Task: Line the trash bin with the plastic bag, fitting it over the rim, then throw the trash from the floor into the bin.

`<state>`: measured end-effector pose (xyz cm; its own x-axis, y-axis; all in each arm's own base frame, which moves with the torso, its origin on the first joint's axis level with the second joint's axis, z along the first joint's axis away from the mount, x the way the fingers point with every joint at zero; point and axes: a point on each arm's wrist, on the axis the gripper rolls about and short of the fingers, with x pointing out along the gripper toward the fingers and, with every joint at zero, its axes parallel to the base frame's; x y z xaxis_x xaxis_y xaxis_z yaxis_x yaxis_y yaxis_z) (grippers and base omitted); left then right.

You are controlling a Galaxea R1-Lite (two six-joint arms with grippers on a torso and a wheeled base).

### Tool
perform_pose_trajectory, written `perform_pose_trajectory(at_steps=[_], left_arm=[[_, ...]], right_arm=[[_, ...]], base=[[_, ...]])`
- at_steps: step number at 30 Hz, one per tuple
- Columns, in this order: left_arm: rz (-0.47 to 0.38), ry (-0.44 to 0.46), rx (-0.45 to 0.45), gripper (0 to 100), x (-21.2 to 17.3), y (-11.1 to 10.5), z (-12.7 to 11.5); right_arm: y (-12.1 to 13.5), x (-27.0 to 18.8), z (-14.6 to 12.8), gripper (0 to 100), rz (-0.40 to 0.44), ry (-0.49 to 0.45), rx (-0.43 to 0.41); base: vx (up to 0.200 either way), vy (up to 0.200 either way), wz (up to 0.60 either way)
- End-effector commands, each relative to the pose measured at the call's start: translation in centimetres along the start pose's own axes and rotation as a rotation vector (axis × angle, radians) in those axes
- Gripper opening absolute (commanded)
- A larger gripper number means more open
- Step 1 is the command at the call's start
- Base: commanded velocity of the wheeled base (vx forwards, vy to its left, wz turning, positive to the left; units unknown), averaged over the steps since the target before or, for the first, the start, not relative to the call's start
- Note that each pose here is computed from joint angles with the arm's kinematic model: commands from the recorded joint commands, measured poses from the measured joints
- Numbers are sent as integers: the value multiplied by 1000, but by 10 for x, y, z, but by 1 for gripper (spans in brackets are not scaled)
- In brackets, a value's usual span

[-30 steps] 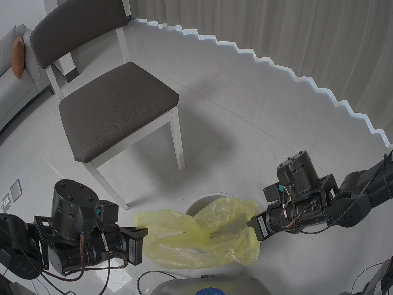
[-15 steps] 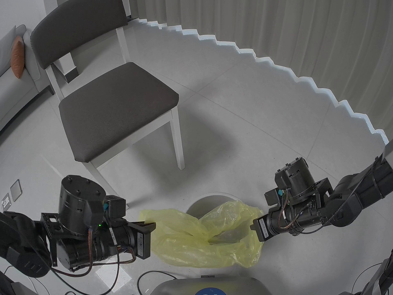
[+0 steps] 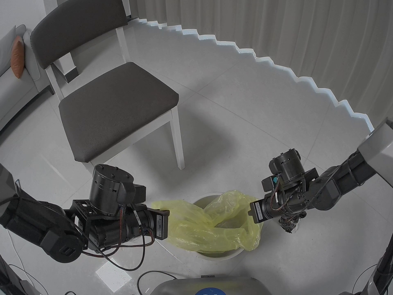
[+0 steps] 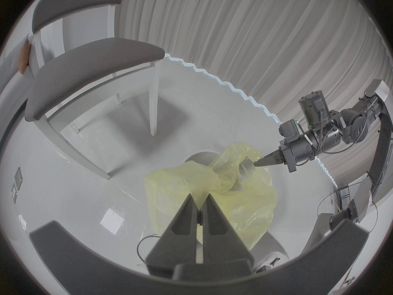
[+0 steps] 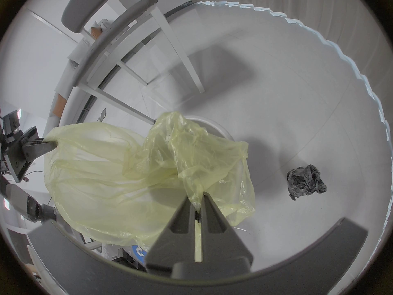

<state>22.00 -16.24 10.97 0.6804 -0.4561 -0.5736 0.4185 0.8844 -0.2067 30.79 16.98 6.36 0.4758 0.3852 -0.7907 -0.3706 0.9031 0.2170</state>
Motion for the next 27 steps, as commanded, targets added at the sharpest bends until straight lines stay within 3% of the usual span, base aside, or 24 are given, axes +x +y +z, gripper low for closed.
perform_pose_trajectory(at_steps=[1, 8, 17, 23, 27], left_arm=[[21, 48, -6, 0, 13, 7, -8], [25, 83, -20, 0, 12, 14, -16], [14, 94, -14, 0, 45, 11, -21], [-5, 87, 3, 0, 64, 6, -34], [9, 142, 0, 0, 74, 10, -48]], right_arm=[[-1, 24, -2, 0, -2, 39, 1], [8, 33, -9, 0, 6, 74, -23], [-26, 28, -24, 0, -52, 123, 14], [-29, 30, -32, 0, -59, 153, 21], [-28, 33, -35, 0, -56, 161, 18]], base=[[0, 0, 0], [0, 0, 0], [0, 0, 0], [0, 0, 0], [0, 0, 0]])
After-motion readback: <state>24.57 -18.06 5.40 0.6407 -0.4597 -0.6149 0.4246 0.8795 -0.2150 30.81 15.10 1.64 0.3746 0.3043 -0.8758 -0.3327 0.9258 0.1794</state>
